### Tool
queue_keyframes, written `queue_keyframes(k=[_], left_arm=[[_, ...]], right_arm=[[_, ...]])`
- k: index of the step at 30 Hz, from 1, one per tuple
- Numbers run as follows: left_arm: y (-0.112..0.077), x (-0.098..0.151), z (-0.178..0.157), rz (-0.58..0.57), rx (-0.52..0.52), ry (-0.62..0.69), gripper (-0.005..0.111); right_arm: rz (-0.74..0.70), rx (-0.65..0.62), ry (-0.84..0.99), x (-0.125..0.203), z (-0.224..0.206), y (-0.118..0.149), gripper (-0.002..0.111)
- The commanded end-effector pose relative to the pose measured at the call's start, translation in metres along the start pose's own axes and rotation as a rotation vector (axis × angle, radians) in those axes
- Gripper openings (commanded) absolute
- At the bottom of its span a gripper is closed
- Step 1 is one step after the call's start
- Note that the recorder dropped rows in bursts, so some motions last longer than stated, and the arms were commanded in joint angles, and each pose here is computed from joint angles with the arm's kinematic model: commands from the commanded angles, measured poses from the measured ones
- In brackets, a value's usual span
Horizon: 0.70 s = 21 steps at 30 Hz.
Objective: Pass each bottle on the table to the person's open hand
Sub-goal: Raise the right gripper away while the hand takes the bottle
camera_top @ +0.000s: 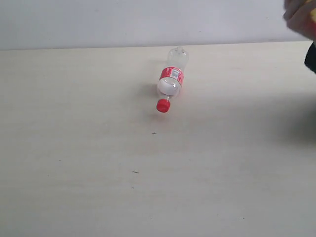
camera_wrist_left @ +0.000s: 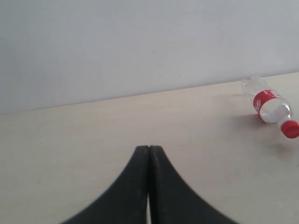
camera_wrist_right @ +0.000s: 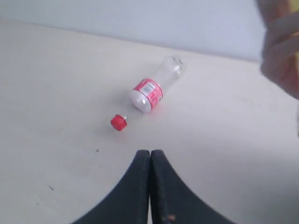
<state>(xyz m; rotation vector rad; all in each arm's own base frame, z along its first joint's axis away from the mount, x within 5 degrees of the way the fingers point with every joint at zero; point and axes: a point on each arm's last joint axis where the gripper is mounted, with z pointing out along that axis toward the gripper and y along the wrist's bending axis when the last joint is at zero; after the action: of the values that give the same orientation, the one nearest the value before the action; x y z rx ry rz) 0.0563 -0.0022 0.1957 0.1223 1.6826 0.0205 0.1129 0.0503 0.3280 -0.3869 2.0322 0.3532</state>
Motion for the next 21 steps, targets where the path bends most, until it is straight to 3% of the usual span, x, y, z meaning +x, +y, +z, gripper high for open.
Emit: queue_keyframes(k=[1,18,21], left_arm=[[0.000,0.000,0.000,0.003,-0.004,-0.012,0.000],[0.000,0.000,0.000,0.003,-0.004,-0.012,0.000],[0.000,0.000,0.000,0.003,-0.004,-0.012,0.000]], right_arm=[[-0.059,-0.024,-0.134,0.023,-0.033,0.006,0.000],[-0.129,-0.027,-0.508,0.060,-0.105,0.015,0.000],[-0.137,-0.023,-0.482,0.062,-0.104,0.015,0.000]])
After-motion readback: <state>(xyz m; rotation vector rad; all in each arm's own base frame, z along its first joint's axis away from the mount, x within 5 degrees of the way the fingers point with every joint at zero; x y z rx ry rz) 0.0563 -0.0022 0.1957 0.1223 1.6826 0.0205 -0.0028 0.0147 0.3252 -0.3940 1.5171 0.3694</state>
